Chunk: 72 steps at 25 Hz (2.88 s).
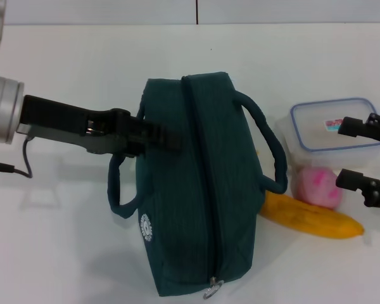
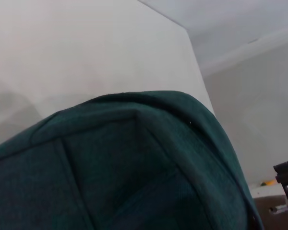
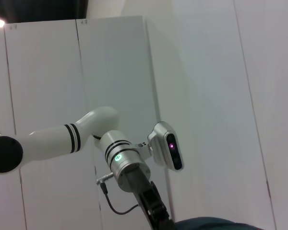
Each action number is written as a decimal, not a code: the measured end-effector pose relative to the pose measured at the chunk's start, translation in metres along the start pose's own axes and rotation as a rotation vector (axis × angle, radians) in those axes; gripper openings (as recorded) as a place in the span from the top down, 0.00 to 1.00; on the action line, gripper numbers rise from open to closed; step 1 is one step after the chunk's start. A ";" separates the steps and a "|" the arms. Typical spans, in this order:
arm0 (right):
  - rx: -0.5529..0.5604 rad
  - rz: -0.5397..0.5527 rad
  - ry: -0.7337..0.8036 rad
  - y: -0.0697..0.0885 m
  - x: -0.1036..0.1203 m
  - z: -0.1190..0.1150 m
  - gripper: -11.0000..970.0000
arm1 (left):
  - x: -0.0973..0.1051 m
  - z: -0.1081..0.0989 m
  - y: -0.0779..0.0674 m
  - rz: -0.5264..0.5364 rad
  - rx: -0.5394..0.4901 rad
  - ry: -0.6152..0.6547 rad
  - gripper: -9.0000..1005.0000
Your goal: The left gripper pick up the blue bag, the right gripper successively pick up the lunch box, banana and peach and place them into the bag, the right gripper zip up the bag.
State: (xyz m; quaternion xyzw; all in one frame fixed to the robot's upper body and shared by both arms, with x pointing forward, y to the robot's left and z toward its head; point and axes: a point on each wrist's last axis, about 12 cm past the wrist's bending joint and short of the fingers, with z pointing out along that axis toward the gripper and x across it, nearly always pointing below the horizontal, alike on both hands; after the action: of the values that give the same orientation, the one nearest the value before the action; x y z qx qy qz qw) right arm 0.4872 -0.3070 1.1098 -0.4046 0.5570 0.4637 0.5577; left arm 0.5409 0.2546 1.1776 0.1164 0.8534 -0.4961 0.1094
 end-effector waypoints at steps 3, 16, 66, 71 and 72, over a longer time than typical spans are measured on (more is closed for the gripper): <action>0.008 0.006 0.000 0.002 0.002 -0.002 0.16 | -0.001 0.001 -0.001 0.036 0.007 0.002 0.26; 0.016 0.016 -0.002 0.005 0.005 -0.004 0.16 | -0.001 0.002 0.003 0.048 0.028 -0.008 0.83; 0.963 0.894 -0.429 -0.018 0.108 0.006 0.22 | 0.010 0.018 0.025 0.149 0.201 -0.048 0.93; 0.934 0.924 -0.424 -0.018 0.108 0.012 0.24 | 0.010 0.018 0.025 0.150 0.201 -0.050 0.93; 0.933 0.926 -0.424 -0.018 0.108 0.013 0.25 | 0.010 0.018 0.025 0.149 0.201 -0.051 0.93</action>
State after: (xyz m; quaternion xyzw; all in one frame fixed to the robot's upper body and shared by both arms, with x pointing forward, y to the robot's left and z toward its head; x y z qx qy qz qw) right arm 0.5022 -0.2918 1.0013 0.2566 0.6925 0.4352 0.5150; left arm 0.5402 0.2522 1.1450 0.1775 0.7852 -0.5726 0.1552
